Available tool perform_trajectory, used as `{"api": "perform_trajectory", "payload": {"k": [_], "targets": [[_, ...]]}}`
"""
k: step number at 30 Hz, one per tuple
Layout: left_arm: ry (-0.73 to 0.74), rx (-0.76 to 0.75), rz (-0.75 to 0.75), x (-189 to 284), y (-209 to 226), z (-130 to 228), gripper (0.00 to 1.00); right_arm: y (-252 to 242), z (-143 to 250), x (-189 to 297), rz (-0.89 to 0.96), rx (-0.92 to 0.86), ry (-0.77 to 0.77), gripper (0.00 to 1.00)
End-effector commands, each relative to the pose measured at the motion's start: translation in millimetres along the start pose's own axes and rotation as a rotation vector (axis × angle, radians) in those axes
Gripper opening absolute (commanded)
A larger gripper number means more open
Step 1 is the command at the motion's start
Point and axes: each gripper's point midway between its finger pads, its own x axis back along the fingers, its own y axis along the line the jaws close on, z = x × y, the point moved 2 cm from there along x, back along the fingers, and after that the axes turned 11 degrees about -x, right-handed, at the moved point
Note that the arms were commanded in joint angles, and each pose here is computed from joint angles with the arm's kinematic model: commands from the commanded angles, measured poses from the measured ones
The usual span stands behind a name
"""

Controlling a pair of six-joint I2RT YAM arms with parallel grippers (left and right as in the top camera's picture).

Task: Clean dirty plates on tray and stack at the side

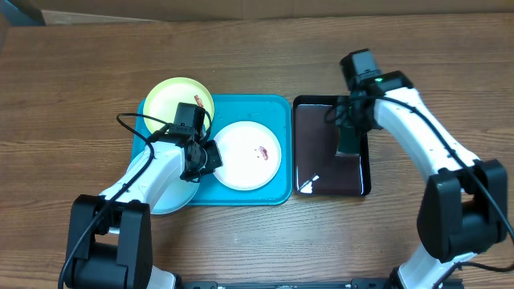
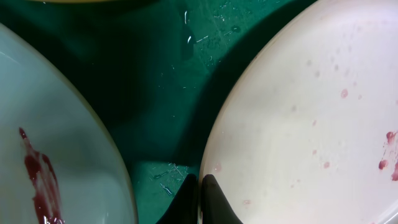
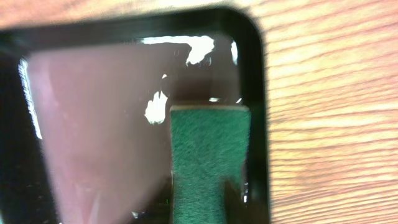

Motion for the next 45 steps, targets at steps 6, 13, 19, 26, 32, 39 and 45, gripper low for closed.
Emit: {"api": "perform_trajectory", "payload": {"k": [6, 13, 19, 26, 32, 39, 45], "targets": [[-0.002, -0.022, -0.015, 0.8, 1.8, -2.3, 0.04, -54.9, -16.9, -6.1, 0.028, -0.177, 0.021, 0.04], [0.0, -0.022, -0.015, 0.8, 1.9, -1.9, 0.04, -76.8, -10.7, -22.5, 0.028, -0.285, 0.059, 0.04], [-0.001, -0.022, -0.015, 0.8, 1.8, -2.0, 0.04, -70.1, -1.4, -24.8, -0.036, -0.297, 0.118, 0.04], [0.0, -0.022, -0.015, 0.8, 1.8, -1.9, 0.04, -68.8, 8.5, -34.5, -0.053, -0.301, 0.141, 0.04], [-0.001, -0.022, -0.015, 0.8, 1.8, -2.0, 0.04, -63.4, 12.1, -40.5, -0.093, -0.301, 0.148, 0.04], [-0.001, -0.022, -0.015, 0.8, 1.8, -2.0, 0.04, -50.4, 16.3, -38.0, -0.171, -0.301, 0.189, 0.04], [-0.001, -0.022, -0.015, 0.8, 1.8, -2.0, 0.04, -50.0, 19.0, -37.6, -0.174, -0.299, 0.202, 0.04]]}}
